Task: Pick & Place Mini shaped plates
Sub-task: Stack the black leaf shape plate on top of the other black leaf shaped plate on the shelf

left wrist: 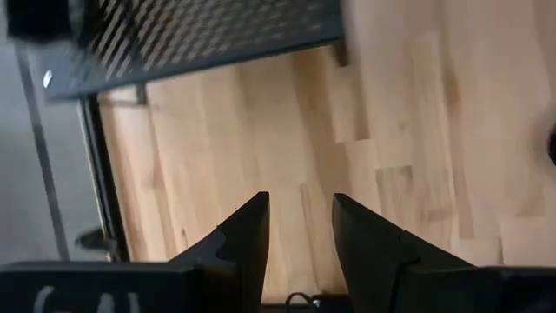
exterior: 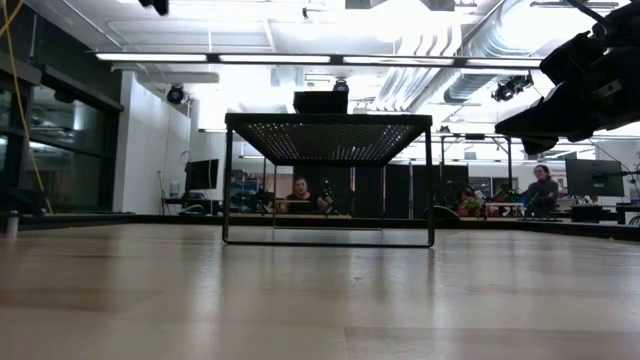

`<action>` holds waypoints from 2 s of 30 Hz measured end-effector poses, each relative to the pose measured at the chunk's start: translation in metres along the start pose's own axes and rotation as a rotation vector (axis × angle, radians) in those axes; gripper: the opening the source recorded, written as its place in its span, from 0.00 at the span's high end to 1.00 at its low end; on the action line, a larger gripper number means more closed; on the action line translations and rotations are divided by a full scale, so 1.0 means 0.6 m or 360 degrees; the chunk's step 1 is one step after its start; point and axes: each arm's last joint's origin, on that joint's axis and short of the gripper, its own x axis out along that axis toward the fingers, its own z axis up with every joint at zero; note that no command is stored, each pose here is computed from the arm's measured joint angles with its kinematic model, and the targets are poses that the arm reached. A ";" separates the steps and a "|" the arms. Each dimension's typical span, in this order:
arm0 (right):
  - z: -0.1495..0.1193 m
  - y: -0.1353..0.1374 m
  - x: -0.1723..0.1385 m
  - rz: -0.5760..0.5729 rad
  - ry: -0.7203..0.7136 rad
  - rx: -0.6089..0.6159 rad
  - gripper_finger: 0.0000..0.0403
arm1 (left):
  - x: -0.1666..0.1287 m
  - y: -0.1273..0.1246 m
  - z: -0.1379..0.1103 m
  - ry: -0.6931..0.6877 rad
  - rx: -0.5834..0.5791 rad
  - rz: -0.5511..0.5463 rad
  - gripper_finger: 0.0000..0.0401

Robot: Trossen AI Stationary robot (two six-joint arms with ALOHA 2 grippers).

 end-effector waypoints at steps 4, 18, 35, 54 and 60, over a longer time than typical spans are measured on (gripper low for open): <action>0.000 0.000 0.000 0.0000 0.0000 0.0000 0.97 | -0.011 -0.043 0.003 -0.0057 0.0151 0.0004 0.69; 0.000 0.000 0.000 0.0000 0.0000 0.0000 0.97 | -0.043 -0.134 -0.012 -0.0231 0.0309 0.0049 0.69; 0.000 0.000 0.000 0.0000 0.0000 0.0000 0.97 | 0.027 -0.217 0.040 -0.0030 0.0575 -0.0047 0.70; 0.000 0.000 0.000 0.0000 0.0000 0.0000 0.97 | 0.227 -0.210 -0.017 -0.0067 0.0630 -0.0509 0.70; 0.000 0.000 0.000 0.0000 0.0000 0.0000 0.97 | 0.263 -0.209 -0.041 -0.0205 0.0628 -0.0672 0.70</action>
